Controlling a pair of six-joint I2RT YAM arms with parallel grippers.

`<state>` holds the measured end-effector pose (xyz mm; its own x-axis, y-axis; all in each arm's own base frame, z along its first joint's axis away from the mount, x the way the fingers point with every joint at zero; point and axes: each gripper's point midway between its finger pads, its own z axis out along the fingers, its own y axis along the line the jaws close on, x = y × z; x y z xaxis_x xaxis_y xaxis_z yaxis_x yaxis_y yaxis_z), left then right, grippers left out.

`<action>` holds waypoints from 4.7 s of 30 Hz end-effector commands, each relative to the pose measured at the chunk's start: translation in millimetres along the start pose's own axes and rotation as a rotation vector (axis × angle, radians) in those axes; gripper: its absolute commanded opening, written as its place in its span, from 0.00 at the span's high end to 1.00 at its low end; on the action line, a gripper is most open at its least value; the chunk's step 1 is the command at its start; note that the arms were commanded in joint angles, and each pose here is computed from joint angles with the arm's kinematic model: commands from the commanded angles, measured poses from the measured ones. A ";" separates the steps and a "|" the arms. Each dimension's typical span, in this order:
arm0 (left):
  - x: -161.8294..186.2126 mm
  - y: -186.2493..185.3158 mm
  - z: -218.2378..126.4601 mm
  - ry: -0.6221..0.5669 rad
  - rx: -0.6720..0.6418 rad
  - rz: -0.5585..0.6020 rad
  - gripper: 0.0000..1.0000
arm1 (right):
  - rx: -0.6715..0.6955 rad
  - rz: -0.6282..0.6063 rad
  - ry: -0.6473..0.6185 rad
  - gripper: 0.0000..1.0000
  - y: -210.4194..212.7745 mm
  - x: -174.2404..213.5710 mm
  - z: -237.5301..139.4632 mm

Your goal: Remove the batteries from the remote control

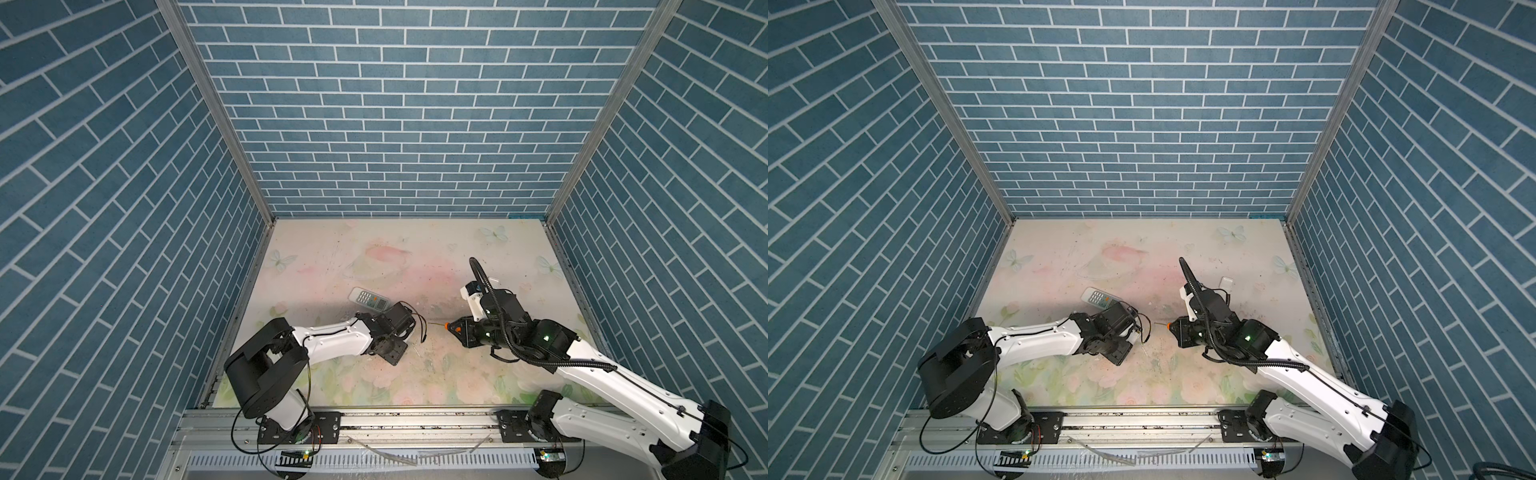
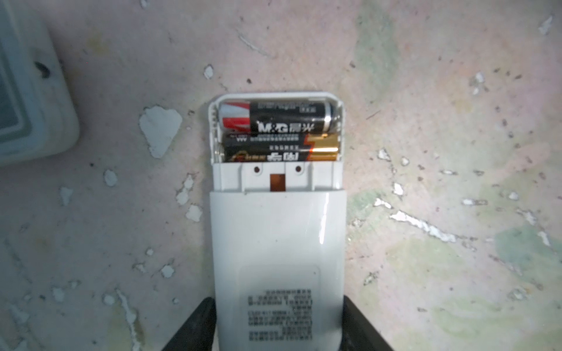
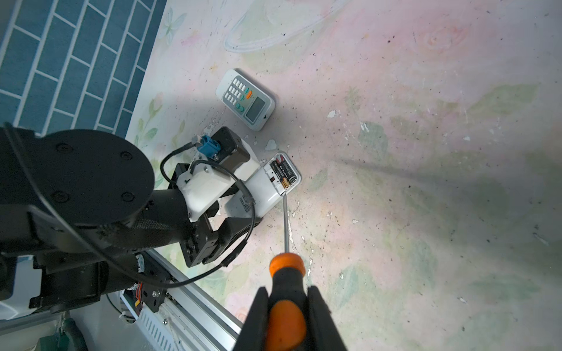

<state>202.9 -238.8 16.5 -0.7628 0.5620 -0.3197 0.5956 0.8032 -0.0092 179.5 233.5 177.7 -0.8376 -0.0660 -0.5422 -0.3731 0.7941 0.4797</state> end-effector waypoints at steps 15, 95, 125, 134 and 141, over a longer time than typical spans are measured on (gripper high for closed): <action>14.7 -7.1 10.3 0.032 0.040 -0.033 0.58 | 0.060 0.116 0.061 1.00 -7.0 0.4 44.6; 30.9 -8.9 23.7 0.072 0.058 -0.034 0.71 | 0.059 0.126 0.119 1.00 -8.4 8.8 72.7; 34.5 -8.6 25.0 0.079 0.059 -0.034 0.74 | 0.075 0.117 0.108 1.00 -12.0 2.3 83.6; 35.4 -8.9 26.0 0.082 0.061 -0.035 0.75 | 0.072 0.112 0.091 1.00 -10.5 -4.6 79.8; 35.5 -9.1 27.2 0.084 0.062 -0.034 0.75 | 0.068 0.108 0.080 1.00 -8.1 -9.6 75.4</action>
<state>212.3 -256.9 17.2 -0.7601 0.5006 -0.4143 0.5755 0.8146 -0.0717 210.2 269.5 106.4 -0.9213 -0.0437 -0.3865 -0.2388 0.8479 0.4734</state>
